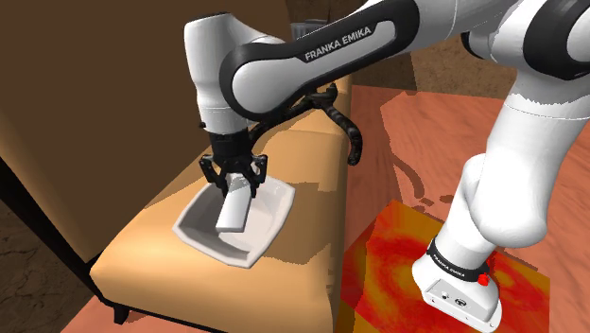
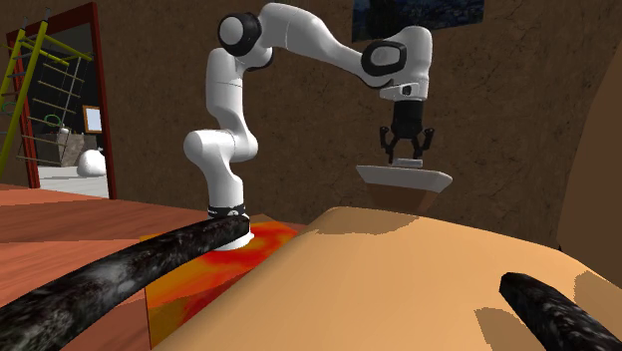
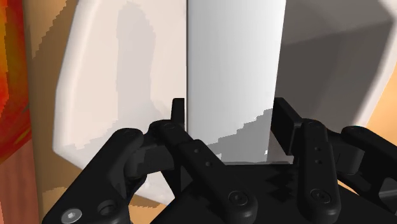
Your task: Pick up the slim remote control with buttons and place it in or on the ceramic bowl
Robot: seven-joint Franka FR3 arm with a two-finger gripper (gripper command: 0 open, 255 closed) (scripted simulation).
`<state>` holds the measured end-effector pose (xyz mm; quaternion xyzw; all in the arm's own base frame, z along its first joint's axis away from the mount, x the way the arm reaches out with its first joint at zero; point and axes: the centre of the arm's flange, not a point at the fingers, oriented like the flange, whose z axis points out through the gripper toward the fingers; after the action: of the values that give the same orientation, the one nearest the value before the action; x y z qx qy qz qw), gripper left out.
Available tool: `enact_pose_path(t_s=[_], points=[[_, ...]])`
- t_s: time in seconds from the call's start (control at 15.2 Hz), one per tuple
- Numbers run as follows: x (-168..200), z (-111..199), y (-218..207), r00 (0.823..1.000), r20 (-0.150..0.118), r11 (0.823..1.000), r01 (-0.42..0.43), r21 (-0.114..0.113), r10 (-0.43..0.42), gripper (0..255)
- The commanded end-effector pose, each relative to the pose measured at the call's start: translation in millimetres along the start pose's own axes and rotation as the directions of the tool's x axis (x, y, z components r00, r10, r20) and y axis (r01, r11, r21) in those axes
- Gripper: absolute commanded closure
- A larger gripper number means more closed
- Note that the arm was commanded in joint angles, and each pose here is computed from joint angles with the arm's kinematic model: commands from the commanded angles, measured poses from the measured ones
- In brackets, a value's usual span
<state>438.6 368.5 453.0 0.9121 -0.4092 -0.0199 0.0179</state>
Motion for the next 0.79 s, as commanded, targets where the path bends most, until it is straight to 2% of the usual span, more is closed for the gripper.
enact_pose_path(t_s=[0.0, 0.46, 0.53, 0.73], points=[[1.7, 7.6, 0.6, 1.000, 0.000, 1.000, -0.001, 0.000, 0.001, 255], [1.7, 7.6, 0.6, 1.000, 0.000, 1.000, -0.001, 0.000, 0.001, 255], [1.4, 7.4, 0.9, 1.000, 0.000, 1.000, -0.001, 0.000, 0.001, 0], [1.4, 7.6, 0.7, 1.000, 0.000, 1.000, -0.001, 0.000, 0.001, 0]])
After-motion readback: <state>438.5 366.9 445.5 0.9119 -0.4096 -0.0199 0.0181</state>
